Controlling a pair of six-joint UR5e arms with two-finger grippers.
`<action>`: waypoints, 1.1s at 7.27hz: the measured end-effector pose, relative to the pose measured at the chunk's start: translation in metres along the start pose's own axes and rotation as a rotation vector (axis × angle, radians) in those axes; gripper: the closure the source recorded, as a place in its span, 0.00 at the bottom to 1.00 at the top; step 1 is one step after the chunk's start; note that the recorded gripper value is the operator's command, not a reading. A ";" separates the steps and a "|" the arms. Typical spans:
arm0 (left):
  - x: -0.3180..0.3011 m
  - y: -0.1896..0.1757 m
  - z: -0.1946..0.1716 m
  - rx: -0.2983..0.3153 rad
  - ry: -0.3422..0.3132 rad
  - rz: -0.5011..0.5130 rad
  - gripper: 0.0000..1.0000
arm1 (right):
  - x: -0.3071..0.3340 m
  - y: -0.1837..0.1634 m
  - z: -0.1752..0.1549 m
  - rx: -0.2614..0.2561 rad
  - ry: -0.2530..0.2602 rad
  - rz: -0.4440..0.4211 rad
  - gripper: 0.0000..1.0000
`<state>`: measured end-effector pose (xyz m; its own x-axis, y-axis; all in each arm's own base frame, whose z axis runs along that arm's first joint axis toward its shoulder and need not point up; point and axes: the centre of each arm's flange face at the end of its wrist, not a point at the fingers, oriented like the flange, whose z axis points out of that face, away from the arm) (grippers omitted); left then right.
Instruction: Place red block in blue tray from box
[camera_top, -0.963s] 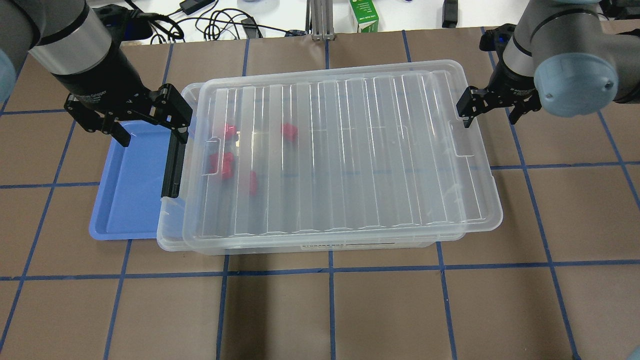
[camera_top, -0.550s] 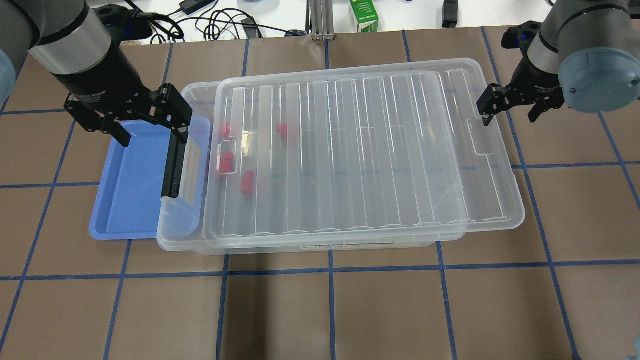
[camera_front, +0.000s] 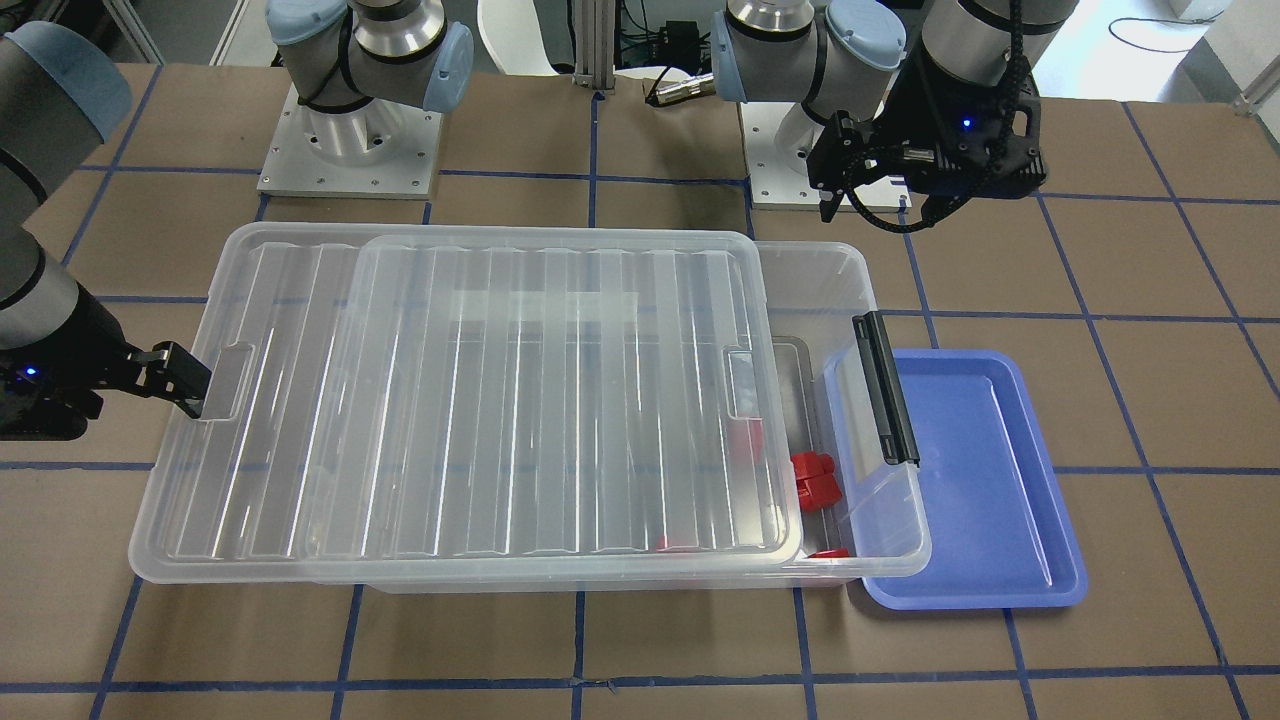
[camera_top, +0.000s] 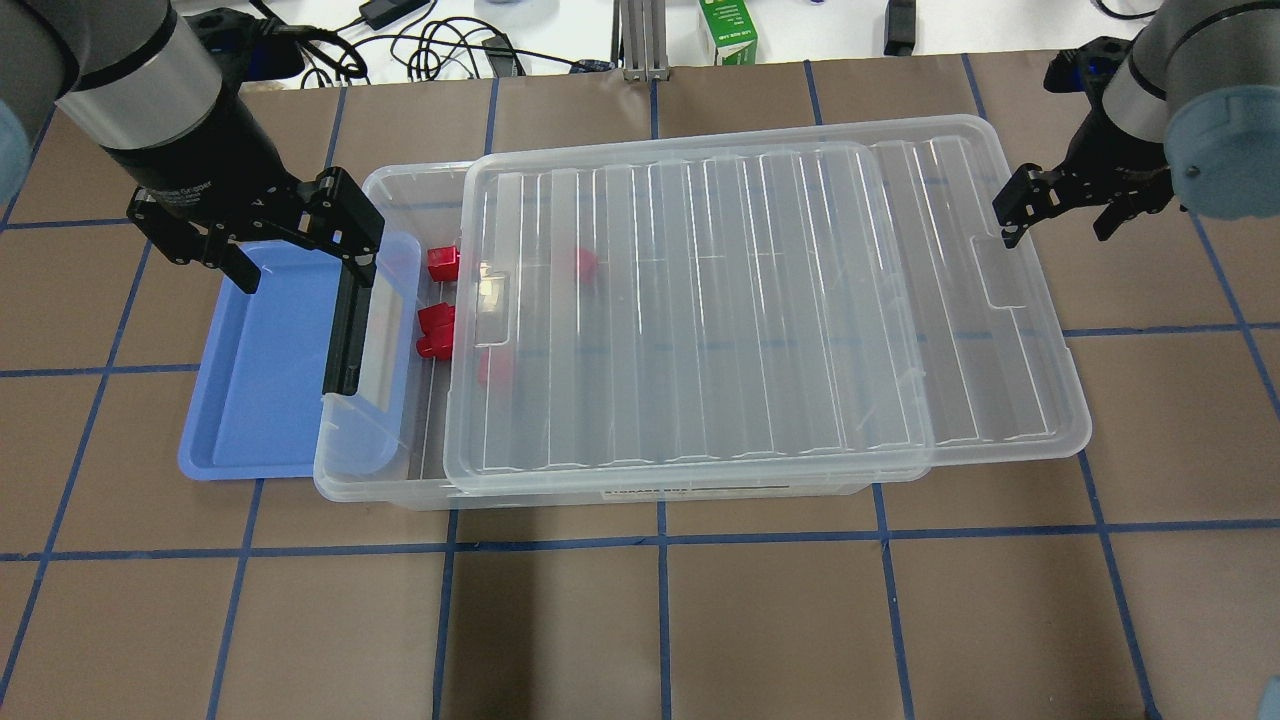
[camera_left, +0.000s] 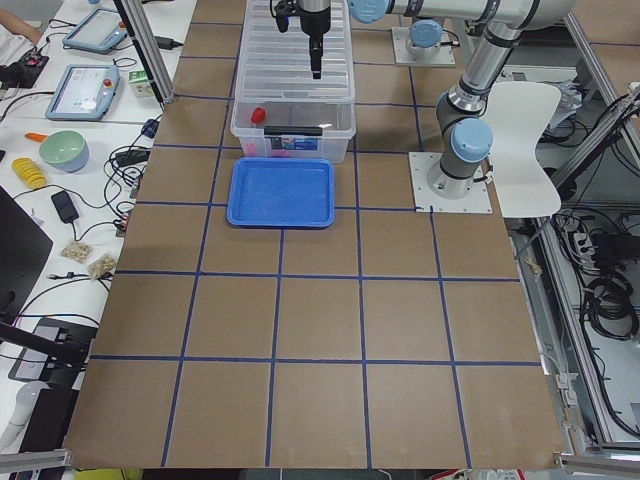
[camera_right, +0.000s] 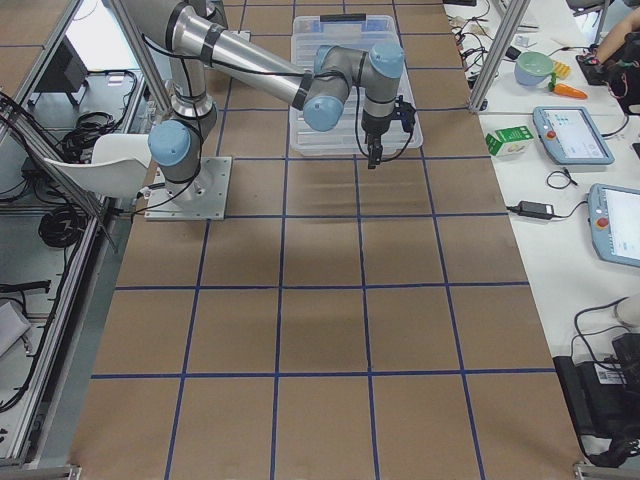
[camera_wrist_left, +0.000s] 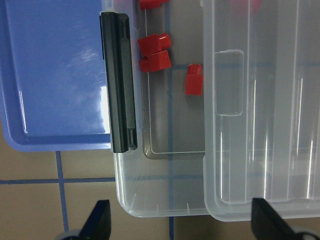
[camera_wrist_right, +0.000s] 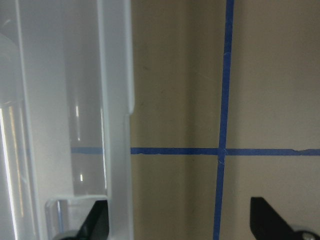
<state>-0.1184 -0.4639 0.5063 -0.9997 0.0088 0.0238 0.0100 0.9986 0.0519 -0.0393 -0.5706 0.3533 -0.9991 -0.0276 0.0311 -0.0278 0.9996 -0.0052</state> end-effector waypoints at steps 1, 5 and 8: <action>0.000 0.000 0.000 0.000 0.000 0.000 0.00 | 0.015 0.002 -0.001 0.002 -0.001 0.003 0.00; 0.000 0.000 0.000 0.000 0.000 0.000 0.00 | 0.050 0.006 -0.001 0.003 0.000 0.004 0.00; 0.000 0.000 0.000 0.001 0.001 0.000 0.00 | 0.071 0.010 -0.001 0.004 -0.001 0.023 0.00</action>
<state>-0.1185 -0.4641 0.5064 -0.9996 0.0083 0.0252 0.0096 0.9987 0.0509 -0.1108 -0.5622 0.3569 -0.9995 -0.0049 0.0301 -0.0052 0.9999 -0.0102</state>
